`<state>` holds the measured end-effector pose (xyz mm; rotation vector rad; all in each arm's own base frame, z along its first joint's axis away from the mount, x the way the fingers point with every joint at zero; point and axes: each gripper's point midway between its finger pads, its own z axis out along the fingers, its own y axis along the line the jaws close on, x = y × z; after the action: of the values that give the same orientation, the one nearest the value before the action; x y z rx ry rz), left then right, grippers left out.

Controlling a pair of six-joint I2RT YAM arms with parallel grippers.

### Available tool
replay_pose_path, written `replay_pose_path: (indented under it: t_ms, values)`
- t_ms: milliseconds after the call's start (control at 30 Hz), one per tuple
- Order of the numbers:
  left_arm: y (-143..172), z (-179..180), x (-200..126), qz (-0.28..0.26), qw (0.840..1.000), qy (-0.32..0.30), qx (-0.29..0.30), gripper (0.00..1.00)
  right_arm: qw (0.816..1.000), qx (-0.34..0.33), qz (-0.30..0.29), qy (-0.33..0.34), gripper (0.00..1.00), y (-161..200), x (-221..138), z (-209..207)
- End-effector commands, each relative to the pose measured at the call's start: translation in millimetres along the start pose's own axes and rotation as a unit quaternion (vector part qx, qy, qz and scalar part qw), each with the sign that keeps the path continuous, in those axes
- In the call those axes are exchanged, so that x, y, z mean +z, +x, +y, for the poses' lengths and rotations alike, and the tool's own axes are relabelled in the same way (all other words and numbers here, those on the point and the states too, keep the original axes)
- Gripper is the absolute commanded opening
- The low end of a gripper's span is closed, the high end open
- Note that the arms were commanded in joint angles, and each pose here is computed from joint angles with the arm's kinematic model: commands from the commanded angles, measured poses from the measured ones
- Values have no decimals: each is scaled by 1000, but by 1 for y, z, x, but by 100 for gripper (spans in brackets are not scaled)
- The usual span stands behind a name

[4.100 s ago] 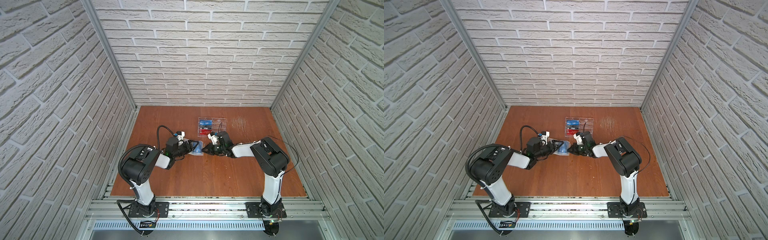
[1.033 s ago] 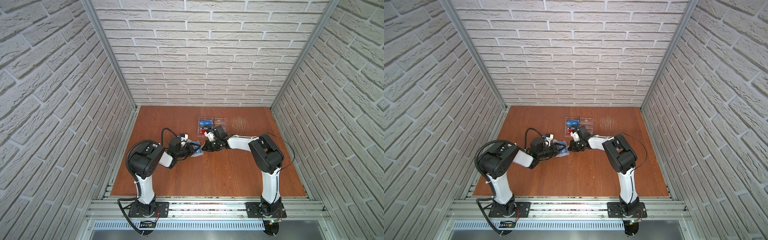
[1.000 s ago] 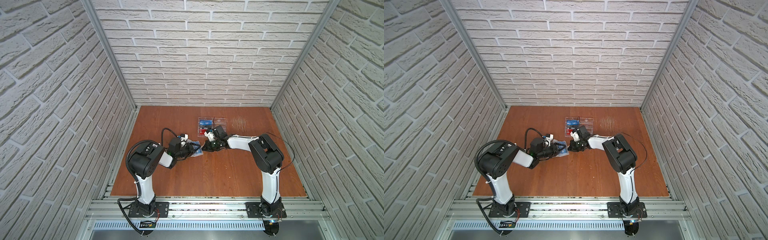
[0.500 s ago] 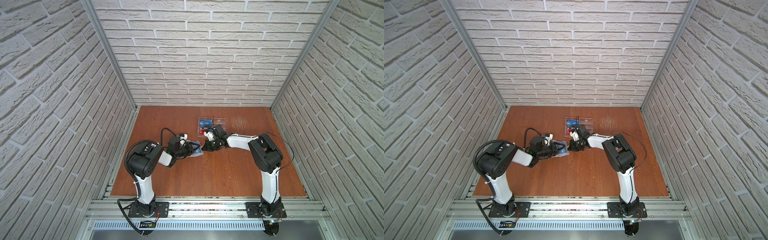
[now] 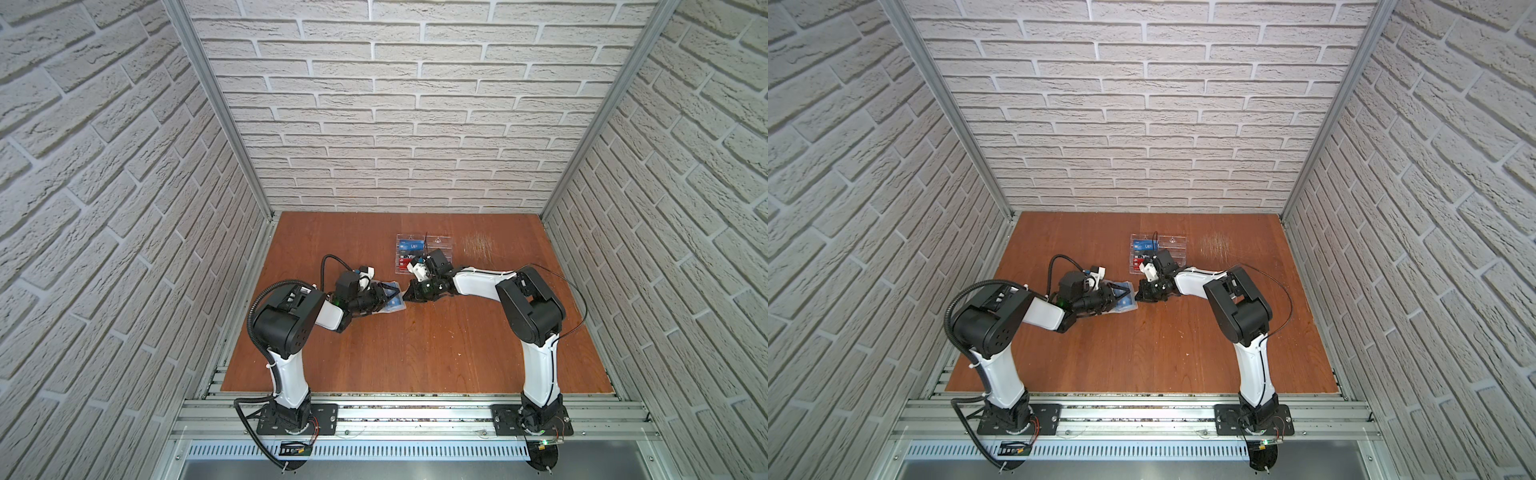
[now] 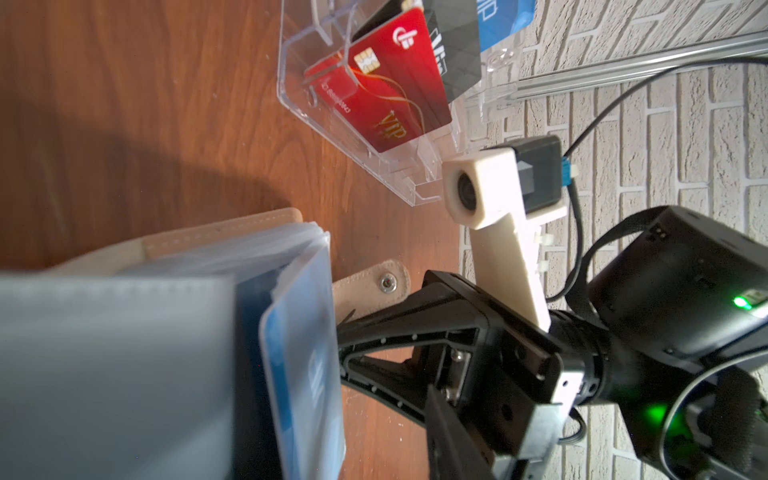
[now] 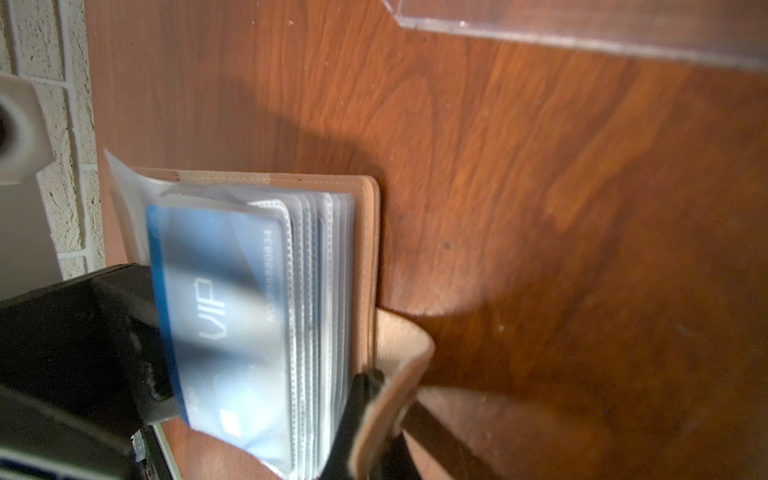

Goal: Take the credit cards out of the card holder
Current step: Take out the credit card from the card slot.

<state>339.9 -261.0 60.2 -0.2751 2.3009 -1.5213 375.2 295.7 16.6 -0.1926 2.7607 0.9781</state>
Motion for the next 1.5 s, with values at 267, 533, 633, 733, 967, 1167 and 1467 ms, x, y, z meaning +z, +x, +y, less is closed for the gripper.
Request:
replay_pose_path:
  t_ms: [267,533,633,733,967,1167,1467]
  values:
    - [-22,-8,-12,-27,999,20,20,39,999,4,22,26,6,12,14,-16]
    - [-20,-3,-19,-32,999,19,16,38,999,6,22,27,6,12,16,-17]
    - [-19,1,-21,-34,999,17,14,38,999,8,23,27,6,12,17,-17]
    - [-20,3,-24,-38,999,18,10,37,999,8,23,27,6,12,18,-18]
    - [-20,8,-31,-44,999,18,6,35,999,9,24,27,6,13,18,-18]
    - [-21,10,-36,-51,999,19,3,34,999,9,24,27,6,13,19,-18]
    - [-21,13,-44,-57,998,18,1,31,999,8,24,25,6,12,18,-17]
